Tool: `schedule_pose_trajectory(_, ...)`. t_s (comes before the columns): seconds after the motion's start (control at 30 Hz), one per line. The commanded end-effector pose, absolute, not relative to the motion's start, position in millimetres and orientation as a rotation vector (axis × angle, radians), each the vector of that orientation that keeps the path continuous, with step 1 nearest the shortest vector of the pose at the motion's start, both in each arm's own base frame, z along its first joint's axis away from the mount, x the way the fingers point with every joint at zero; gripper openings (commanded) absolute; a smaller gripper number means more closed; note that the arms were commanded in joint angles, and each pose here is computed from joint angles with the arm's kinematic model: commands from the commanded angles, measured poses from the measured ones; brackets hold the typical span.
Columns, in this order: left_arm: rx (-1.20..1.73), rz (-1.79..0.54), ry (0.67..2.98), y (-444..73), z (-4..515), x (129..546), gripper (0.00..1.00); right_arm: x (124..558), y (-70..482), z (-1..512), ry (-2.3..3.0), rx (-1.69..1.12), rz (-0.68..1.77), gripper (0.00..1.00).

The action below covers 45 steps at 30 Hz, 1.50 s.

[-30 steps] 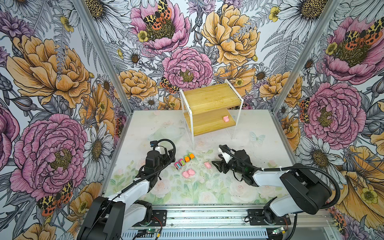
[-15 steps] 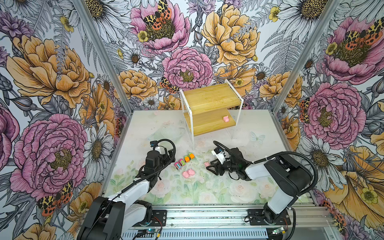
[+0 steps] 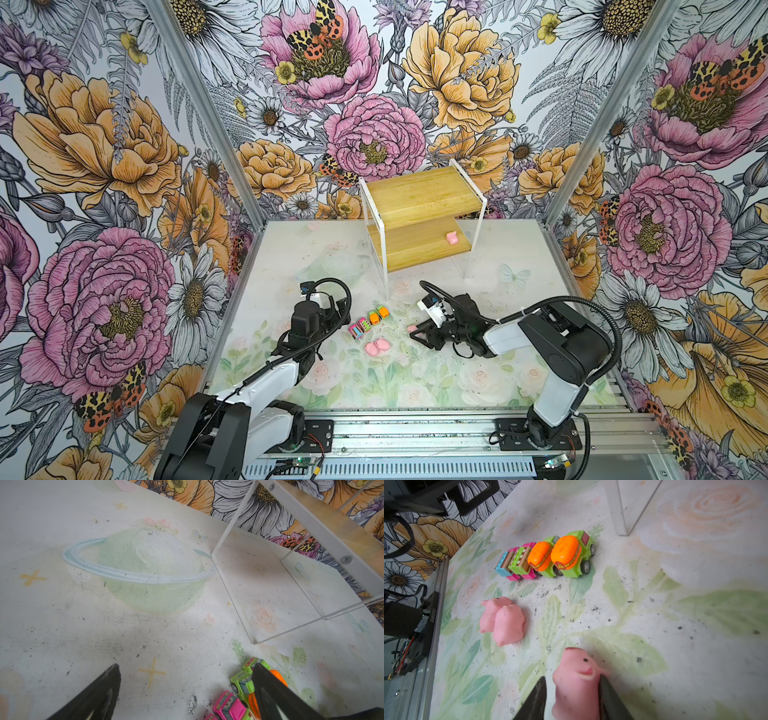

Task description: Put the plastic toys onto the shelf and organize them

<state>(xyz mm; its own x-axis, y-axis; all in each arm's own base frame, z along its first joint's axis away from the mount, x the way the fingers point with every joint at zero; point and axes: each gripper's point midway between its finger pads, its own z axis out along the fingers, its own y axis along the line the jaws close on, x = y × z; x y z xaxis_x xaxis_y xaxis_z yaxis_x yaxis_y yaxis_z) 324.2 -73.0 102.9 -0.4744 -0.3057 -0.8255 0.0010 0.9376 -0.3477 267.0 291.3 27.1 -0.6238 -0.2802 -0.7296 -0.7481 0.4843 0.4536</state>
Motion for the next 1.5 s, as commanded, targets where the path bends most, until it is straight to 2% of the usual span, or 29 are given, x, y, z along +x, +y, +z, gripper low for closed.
schedule_pose_trajectory(0.0,-0.232,-0.371,2.022,-71,109,328,0.99,268,295,24,2.159,-0.873,1.011,0.3)
schedule_pose_trajectory(0.2,-0.232,-0.371,2.023,-71,109,328,0.99,268,294,29,2.141,-0.917,0.876,0.23)
schedule_pose_trajectory(0.47,-0.232,-0.373,2.02,-71,110,327,0.99,273,285,71,2.021,-0.917,0.65,0.21)
schedule_pose_trajectory(0.6,-0.231,-0.374,2.019,-72,110,327,0.99,277,277,88,1.967,-0.966,0.378,0.22)
schedule_pose_trajectory(0.8,-0.231,-0.374,2.019,-72,109,327,0.99,281,269,72,1.931,-1.053,-0.046,0.22)
schedule_pose_trajectory(0.9,-0.232,-0.375,2.018,-71,110,327,0.99,279,277,61,1.92,-1.08,-0.141,0.23)
schedule_pose_trajectory(1.07,-0.228,-0.376,2.02,-72,110,327,0.99,278,292,49,1.904,-1.104,-0.225,0.25)
schedule_pose_trajectory(1.17,-0.228,-0.376,2.023,-72,109,327,0.99,274,299,47,1.905,-1.113,-0.206,0.25)
schedule_pose_trajectory(1.27,-0.23,-0.375,2.021,-71,110,328,0.99,270,302,47,1.908,-1.106,-0.185,0.32)
schedule_pose_trajectory(1.47,-0.23,-0.374,2.023,-71,109,328,0.99,257,304,42,1.913,-1.134,-0.128,0.36)
